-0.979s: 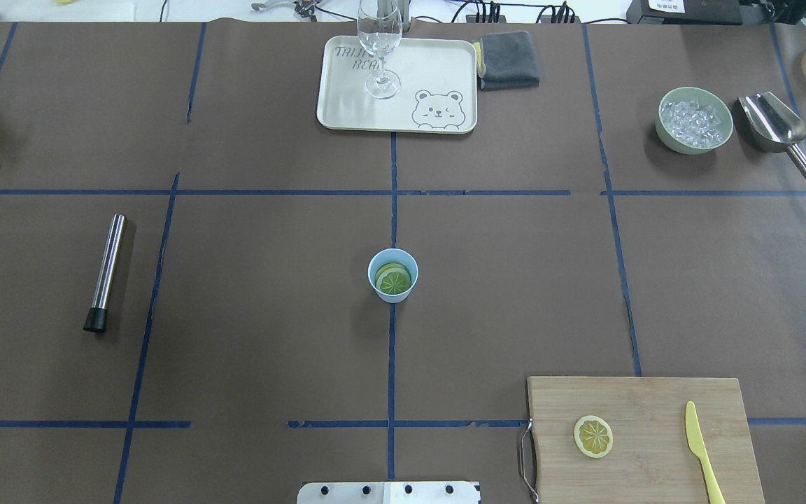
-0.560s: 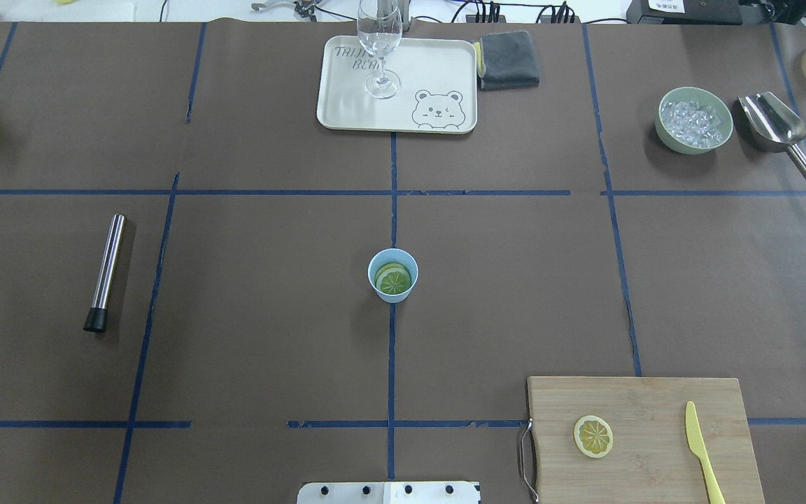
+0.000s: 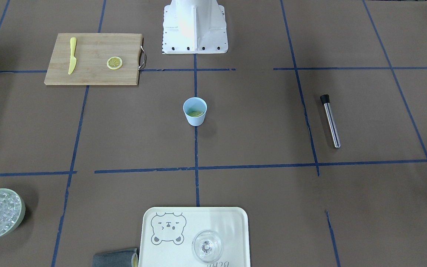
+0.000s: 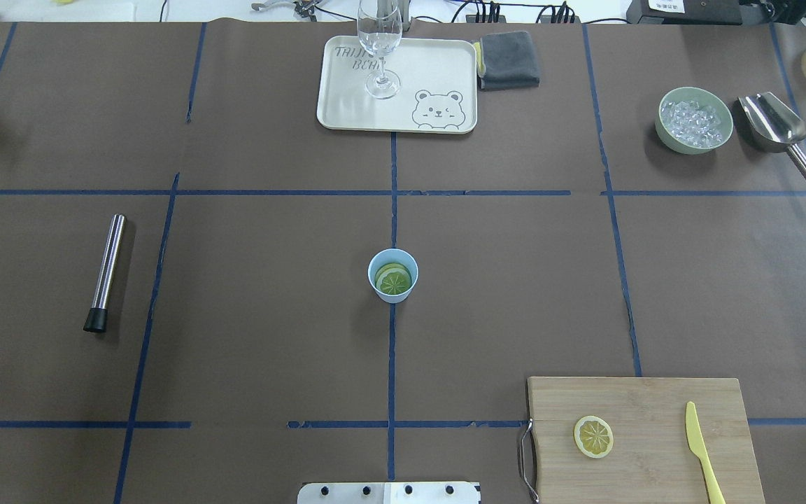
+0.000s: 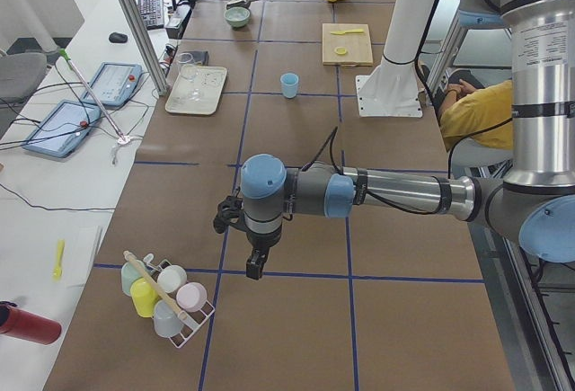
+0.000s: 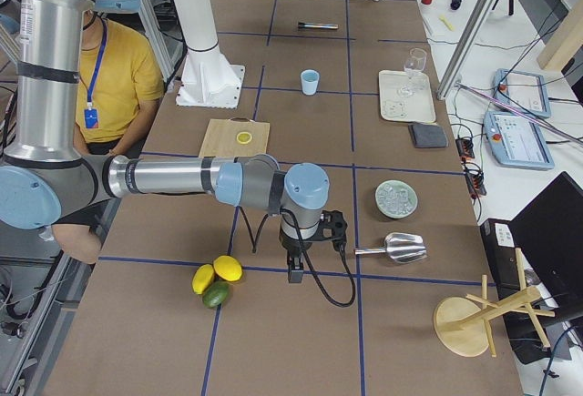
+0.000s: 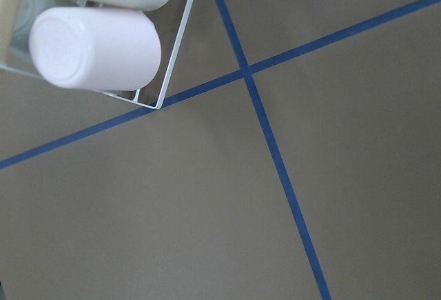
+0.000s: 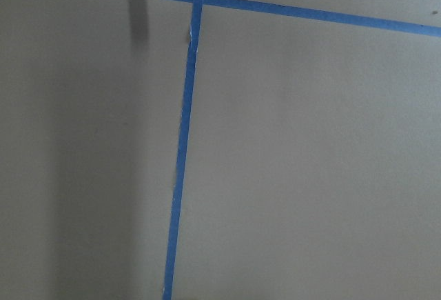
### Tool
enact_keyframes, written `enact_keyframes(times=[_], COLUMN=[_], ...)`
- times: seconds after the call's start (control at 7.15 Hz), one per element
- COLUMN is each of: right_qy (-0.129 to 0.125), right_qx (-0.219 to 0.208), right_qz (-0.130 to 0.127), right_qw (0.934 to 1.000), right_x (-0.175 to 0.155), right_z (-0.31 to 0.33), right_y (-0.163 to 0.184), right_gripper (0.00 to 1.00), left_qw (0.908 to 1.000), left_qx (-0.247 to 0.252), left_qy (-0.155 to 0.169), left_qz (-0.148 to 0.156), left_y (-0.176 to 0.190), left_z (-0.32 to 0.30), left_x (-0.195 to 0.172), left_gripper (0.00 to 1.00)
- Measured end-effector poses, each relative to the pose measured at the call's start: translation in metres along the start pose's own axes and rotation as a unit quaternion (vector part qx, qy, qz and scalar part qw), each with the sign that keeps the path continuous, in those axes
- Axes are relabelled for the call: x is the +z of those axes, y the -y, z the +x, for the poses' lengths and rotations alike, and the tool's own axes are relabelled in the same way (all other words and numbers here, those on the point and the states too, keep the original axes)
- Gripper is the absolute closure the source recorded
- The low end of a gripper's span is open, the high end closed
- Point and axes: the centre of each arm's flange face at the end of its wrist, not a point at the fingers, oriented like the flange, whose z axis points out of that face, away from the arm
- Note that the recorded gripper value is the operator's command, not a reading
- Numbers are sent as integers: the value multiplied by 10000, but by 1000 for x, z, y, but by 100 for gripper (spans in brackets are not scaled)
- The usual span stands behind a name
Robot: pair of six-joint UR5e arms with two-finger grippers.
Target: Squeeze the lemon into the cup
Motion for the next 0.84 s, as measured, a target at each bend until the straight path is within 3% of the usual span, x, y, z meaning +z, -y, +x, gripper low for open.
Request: enact_keyframes(times=[0.84], right_qy=[-5], right_qx=[-1], right_qz=[25], right_qw=[10000], right_x=[-2], right_z=[-2], right_y=[1], right_gripper=[0], left_qw=[10000], left_qx=[-44], left_qy=[-36], left_qz=[8], left_y=[0], left_z=[-4], left_x=[2], left_gripper=[0])
